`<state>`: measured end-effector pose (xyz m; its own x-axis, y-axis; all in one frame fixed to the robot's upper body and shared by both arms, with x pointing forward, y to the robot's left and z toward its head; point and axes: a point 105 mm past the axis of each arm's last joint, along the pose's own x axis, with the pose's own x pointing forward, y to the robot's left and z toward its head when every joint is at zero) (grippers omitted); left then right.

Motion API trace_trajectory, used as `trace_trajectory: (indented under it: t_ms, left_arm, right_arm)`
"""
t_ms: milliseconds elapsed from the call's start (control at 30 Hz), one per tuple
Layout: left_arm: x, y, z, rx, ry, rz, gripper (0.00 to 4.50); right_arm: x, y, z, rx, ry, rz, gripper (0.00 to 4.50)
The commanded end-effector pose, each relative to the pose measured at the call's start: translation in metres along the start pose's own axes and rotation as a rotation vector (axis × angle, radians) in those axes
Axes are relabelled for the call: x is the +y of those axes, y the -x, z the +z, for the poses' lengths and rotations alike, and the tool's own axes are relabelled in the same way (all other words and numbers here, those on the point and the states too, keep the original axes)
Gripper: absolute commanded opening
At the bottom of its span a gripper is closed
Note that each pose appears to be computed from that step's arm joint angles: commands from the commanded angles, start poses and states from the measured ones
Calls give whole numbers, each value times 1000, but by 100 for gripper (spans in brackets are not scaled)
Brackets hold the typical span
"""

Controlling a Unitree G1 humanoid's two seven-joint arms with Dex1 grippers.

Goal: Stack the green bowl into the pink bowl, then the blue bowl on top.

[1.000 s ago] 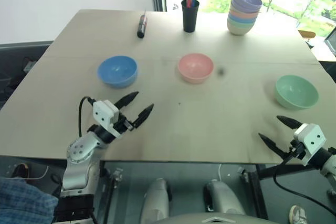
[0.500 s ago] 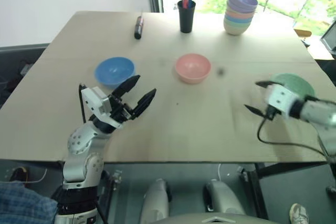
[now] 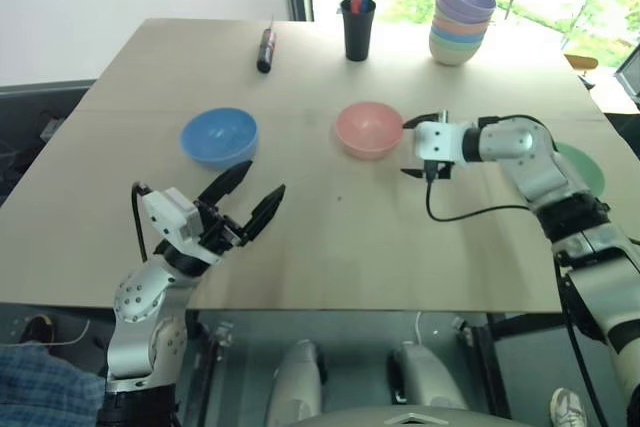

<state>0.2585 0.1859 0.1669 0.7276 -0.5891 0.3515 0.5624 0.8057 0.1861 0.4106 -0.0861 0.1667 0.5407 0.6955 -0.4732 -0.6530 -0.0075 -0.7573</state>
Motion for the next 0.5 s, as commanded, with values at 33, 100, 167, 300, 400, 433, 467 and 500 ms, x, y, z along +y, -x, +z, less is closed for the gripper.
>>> trace_trajectory:
  t_ms: [33,100,167,300,400,433,467,500]
  left_arm:
    - [-1,5,18,-45,-70,35,354]
    - [-2,9,19,-39,-76,50,354]
    - [-3,12,19,-34,-80,67,354]
    - [-7,19,20,-26,-86,98,354]
    - [-7,23,23,-21,-92,113,354]
    - [-6,24,24,-22,-93,120,354]
    - [-6,24,25,-22,-94,123,354]
    - [-5,25,26,-20,-98,125,354]
  right_arm:
    - [-14,-9,11,-10,99,-3,429]
    - [-15,-16,15,-17,104,8,429]
    - [-14,-22,17,-23,105,21,429]
    - [-10,-32,16,-7,102,44,429]
    - [-11,-36,20,-10,116,45,359]
    - [-12,-37,21,-11,113,41,317]
    - [-12,-37,21,-10,114,40,267]
    - [-13,-37,21,-9,119,41,231]
